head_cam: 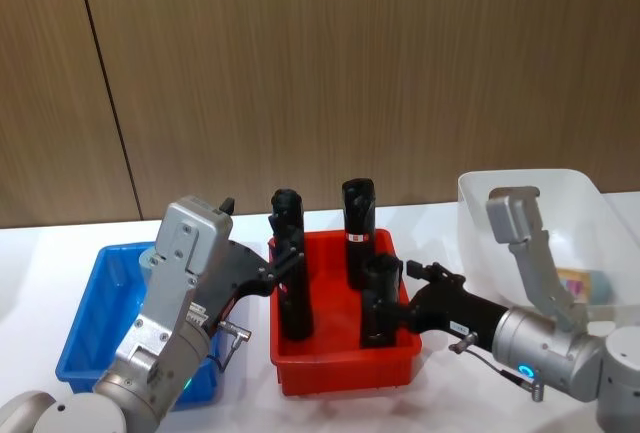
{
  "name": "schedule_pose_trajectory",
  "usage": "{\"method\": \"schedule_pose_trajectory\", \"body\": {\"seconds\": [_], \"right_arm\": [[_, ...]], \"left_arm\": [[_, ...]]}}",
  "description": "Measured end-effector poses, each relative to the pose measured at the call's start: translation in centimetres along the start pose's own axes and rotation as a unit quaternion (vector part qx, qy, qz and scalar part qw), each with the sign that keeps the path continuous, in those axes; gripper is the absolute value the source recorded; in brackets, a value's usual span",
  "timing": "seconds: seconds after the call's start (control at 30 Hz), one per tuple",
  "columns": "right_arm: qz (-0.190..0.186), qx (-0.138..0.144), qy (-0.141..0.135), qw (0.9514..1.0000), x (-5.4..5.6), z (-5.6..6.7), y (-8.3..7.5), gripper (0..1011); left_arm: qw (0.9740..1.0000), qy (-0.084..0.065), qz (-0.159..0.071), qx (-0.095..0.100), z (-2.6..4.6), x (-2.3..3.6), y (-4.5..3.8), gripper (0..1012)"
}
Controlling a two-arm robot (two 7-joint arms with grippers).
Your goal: Pick the cotton swabs from the blue box and place them into the white box.
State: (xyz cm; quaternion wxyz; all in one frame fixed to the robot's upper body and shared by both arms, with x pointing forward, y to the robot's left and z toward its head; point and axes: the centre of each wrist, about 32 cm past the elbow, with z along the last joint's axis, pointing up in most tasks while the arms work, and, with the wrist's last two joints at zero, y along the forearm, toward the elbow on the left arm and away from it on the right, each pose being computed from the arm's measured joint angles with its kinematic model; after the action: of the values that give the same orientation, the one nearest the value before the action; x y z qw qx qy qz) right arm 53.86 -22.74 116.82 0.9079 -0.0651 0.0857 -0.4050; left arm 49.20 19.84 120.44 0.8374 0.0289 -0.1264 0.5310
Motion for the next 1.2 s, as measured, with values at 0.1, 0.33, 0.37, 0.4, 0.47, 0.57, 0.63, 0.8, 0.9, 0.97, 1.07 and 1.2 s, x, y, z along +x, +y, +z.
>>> {"method": "schedule_pose_trajectory", "body": {"seconds": [0.1, 0.33, 0.37, 0.4, 0.47, 0.57, 0.63, 0.8, 0.9, 0.97, 1.07, 1.2], "right_arm": [[0.002, -0.003, 0.0, 1.0, 0.0, 0.0, 0.4, 1002], [0.003, -0.012, -0.001, 0.9999, 0.0, -0.1, 1.5, 1002], [0.003, -0.014, -0.001, 0.9999, 0.0, -0.1, 1.8, 1002], [0.002, -0.015, -0.001, 0.9999, 0.0, -0.1, 1.9, 1002], [0.001, -0.017, -0.002, 0.9999, 0.0, -0.2, 2.2, 1002], [-0.002, -0.019, -0.003, 0.9998, 0.0, -0.2, 2.7, 1002], [-0.004, -0.02, -0.004, 0.9998, 0.0, -0.1, 3.0, 1002], [-0.012, -0.023, -0.006, 0.9996, 0.1, -0.2, 3.6, 997], [-0.017, -0.025, -0.008, 0.9995, 0.2, -0.2, 3.9, 931], [-0.022, -0.027, -0.01, 0.9994, 0.2, -0.2, 4.1, 886], [-0.026, -0.027, -0.012, 0.9992, 0.2, -0.2, 4.3, 803], [-0.031, -0.028, -0.015, 0.999, 0.3, -0.2, 4.6, 688]], "left_arm": [[1.0, 0.0, 0.0, 0.0, 0.0, 0.0, 0.0, 1003], [1.0, 0.0, 0.0, 0.0, 0.0, 0.0, 0.0, 1003], [1.0, 0.0, 0.0, 0.0, 0.0, 0.0, 0.0, 1003], [1.0, 0.0, 0.0, 0.0, 0.0, 0.0, 0.0, 1003], [1.0, 0.0, 0.0, 0.0, 0.0, 0.0, 0.0, 1003], [1.0, 0.0, 0.0, 0.0, 0.0, 0.0, 0.0, 1003], [1.0, 0.0, 0.0, 0.0, 0.0, 0.0, 0.0, 1003], [1.0, 0.0, 0.0, 0.0, 0.0, 0.0, 0.0, 1003], [1.0, 0.0, 0.0, 0.0, 0.0, 0.0, 0.0, 1003], [1.0, 0.0, 0.0, 0.0, 0.0, 0.0, 0.0, 1003], [1.0, 0.0, 0.0, 0.0, 0.0, 0.0, 0.0, 1003], [1.0, 0.0, 0.0, 0.0, 0.0, 0.0, 0.0, 1003]]}}
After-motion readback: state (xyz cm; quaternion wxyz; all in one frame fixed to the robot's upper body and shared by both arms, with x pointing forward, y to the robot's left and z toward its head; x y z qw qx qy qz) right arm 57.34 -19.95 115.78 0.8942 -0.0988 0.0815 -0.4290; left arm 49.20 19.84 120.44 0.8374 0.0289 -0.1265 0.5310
